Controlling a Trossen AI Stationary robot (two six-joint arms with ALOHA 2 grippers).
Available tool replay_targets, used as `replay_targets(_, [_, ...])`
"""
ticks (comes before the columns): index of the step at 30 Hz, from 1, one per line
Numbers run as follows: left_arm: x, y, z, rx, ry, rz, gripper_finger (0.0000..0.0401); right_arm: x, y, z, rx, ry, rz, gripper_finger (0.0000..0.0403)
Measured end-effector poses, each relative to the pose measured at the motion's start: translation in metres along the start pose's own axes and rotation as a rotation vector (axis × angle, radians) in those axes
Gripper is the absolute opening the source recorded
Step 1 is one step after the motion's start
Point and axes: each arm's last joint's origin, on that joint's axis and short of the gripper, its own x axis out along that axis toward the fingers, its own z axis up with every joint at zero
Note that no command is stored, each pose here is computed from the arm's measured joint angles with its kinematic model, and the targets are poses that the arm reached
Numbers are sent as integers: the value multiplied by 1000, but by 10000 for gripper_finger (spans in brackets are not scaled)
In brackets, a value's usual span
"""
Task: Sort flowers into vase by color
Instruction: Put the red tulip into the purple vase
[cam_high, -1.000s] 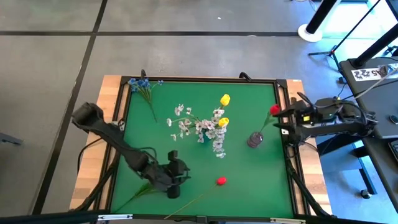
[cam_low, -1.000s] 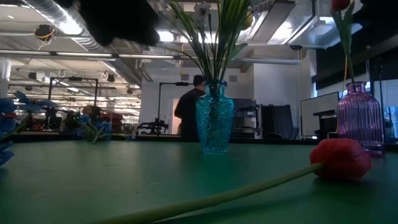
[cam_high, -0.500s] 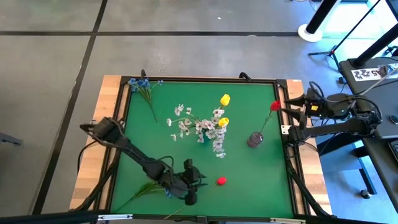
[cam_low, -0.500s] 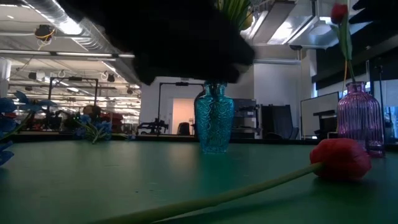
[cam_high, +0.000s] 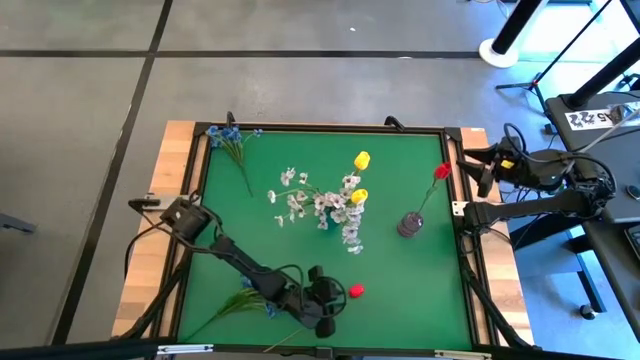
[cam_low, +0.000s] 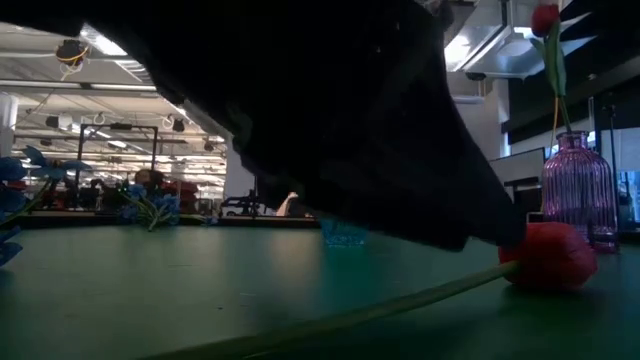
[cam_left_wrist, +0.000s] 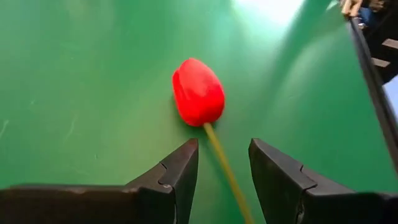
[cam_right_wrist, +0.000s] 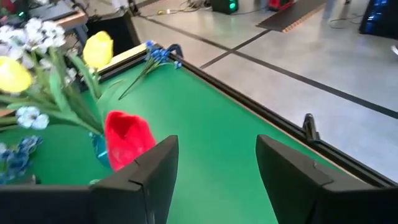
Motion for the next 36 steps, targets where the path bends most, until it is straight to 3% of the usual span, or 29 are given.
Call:
replay_targets(9, [14,11,-7,-39,57,-85,140,-1,4,16,86,-175,-23,216])
replay_targets(14, [23,15,-10,-79,29,-68,132,-4,9,30,119,-296,24,216])
replay_targets(17, [24,19,-13,-47,29,16,102,-6,12,35,107,-328,79,216])
replay_targets(22, [20,21,-16,-18,11,95,14,-8,17,37,25,-332,214,216])
replay_targets(28, [1,22,-3,55,16,173,6,1,27,36,-52,-338,345,216])
replay_targets(36, [-64,6,54,74,-150,213,4,14,45,39,-92,-495,564,216])
